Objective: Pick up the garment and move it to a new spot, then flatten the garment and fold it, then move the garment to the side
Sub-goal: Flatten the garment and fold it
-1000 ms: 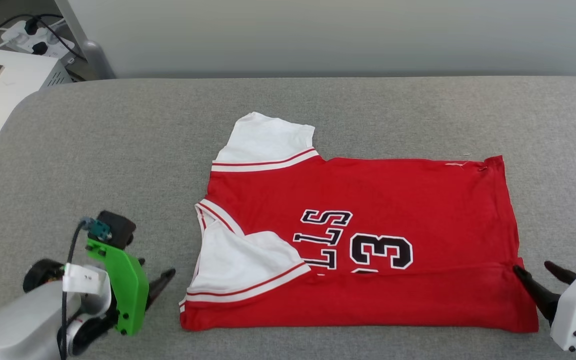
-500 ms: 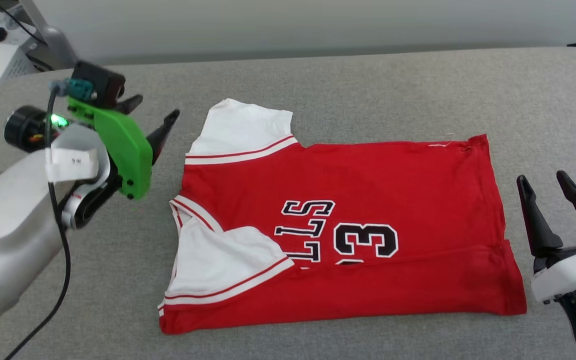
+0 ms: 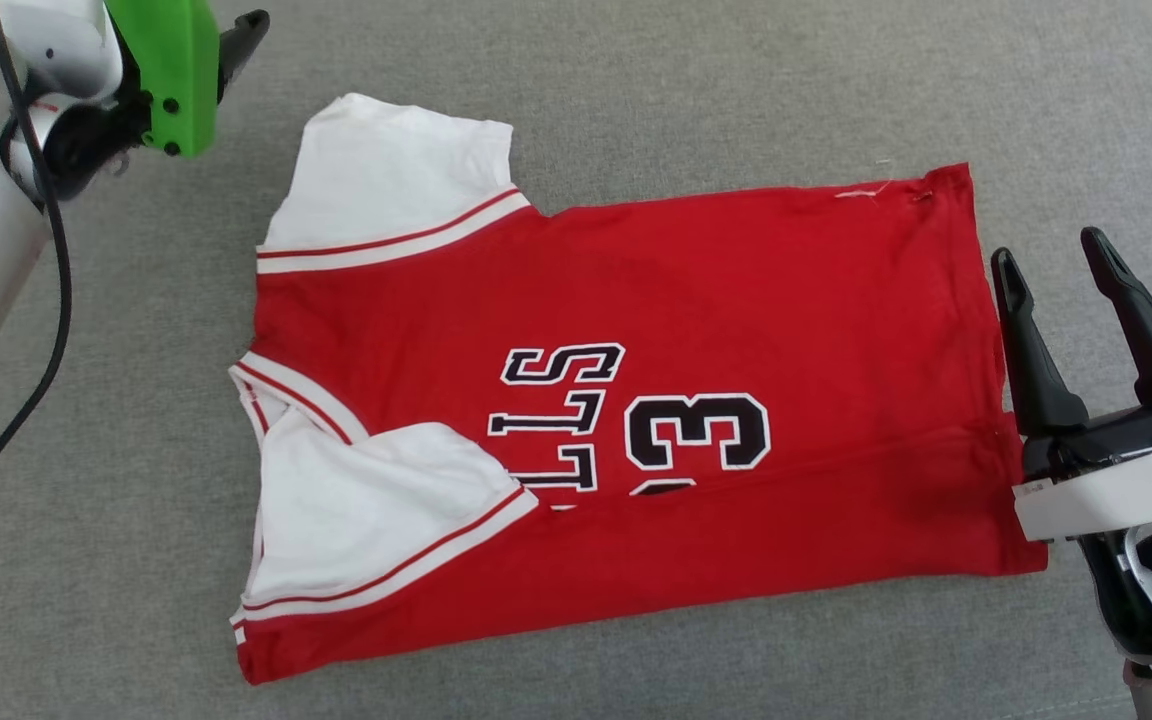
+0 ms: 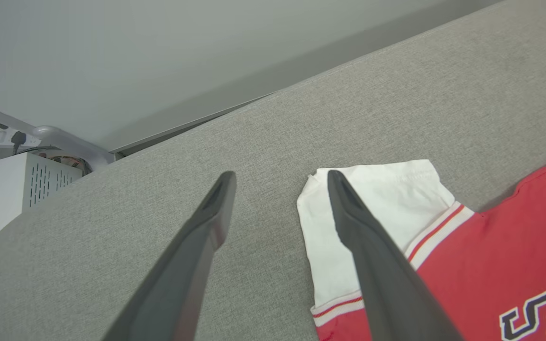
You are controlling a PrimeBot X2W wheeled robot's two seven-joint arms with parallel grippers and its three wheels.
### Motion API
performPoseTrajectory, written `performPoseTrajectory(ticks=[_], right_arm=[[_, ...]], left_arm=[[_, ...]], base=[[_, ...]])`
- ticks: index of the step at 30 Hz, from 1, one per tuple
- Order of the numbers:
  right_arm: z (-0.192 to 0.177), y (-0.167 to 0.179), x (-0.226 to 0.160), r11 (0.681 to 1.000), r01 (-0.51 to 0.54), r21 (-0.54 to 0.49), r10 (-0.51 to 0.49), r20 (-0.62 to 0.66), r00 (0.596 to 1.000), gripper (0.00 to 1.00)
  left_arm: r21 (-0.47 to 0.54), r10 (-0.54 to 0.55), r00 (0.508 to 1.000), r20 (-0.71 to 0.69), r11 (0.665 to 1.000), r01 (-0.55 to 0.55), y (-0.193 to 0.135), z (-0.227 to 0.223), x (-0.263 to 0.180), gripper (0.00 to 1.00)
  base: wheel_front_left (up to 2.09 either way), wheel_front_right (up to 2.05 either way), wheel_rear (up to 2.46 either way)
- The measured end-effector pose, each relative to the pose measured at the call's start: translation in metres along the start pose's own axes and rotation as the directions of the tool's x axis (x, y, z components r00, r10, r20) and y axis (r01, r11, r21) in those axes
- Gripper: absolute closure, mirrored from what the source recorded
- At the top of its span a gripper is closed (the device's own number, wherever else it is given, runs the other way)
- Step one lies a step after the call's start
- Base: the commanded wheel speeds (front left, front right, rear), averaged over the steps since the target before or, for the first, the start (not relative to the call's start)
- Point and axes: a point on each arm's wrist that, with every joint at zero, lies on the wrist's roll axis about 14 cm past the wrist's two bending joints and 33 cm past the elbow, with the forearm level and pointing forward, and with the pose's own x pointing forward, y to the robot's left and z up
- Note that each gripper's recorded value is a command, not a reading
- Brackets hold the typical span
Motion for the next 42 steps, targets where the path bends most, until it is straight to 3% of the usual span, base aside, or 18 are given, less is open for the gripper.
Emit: performPoseTrajectory(ticks=[5, 11, 22, 23, 24, 34, 42], right_arm=[[-0.014, -0.009, 0.008, 1.0, 0.017, -0.013, -0.017, -0.023, 1.0, 0.0], [-0.041, -0.02, 0.009, 0.999, 0.043, -0.021, -0.044, -0.083, 0.996, 0.0], [-0.064, -0.03, 0.009, 0.998, 0.066, -0.026, -0.068, -0.132, 0.989, 0.0], [-0.065, -0.032, 0.008, 0.997, 0.07, -0.027, -0.073, -0.135, 0.988, 0.0], [-0.065, -0.033, 0.008, 0.997, 0.074, -0.026, -0.077, -0.135, 0.988, 0.0], [-0.028, -0.05, 0.026, 0.993, 0.046, -0.11, -0.055, -0.079, 0.995, 0.0], [-0.017, -0.065, 0.051, 0.985, -0.057, -0.163, 0.006, -0.296, 0.955, 0.0]], left_arm=[[-0.01, -0.037, 0.989, -0.145, 0.999, 0.036, -0.001, -0.023, 0.035, 0.0], [-0.018, -0.111, 0.932, -0.344, 0.994, 0.111, -0.02, -0.071, 0.069, 0.0], [0.001, -0.128, 0.882, -0.454, 0.99, 0.144, -0.024, -0.102, 0.095, 0.0], [0.002, -0.128, 0.881, -0.456, 0.989, 0.145, -0.024, -0.101, 0.096, 0.96], [0.003, -0.129, 0.881, -0.455, 0.989, 0.146, -0.024, -0.101, 0.096, 1.0], [0.048, -0.136, 0.93, -0.343, 0.986, 0.162, -0.034, -0.081, 0.077, 1.0], [0.109, -0.164, 0.967, -0.196, 0.976, 0.187, -0.049, -0.053, 0.041, 1.0]], base=[[0.0, 0.0, 0.0], [0.0, 0.0, 0.0], [0.0, 0.0, 0.0], [0.0, 0.0, 0.0], [0.0, 0.0, 0.0], [0.0, 0.0, 0.0], [0.0, 0.0, 0.0]])
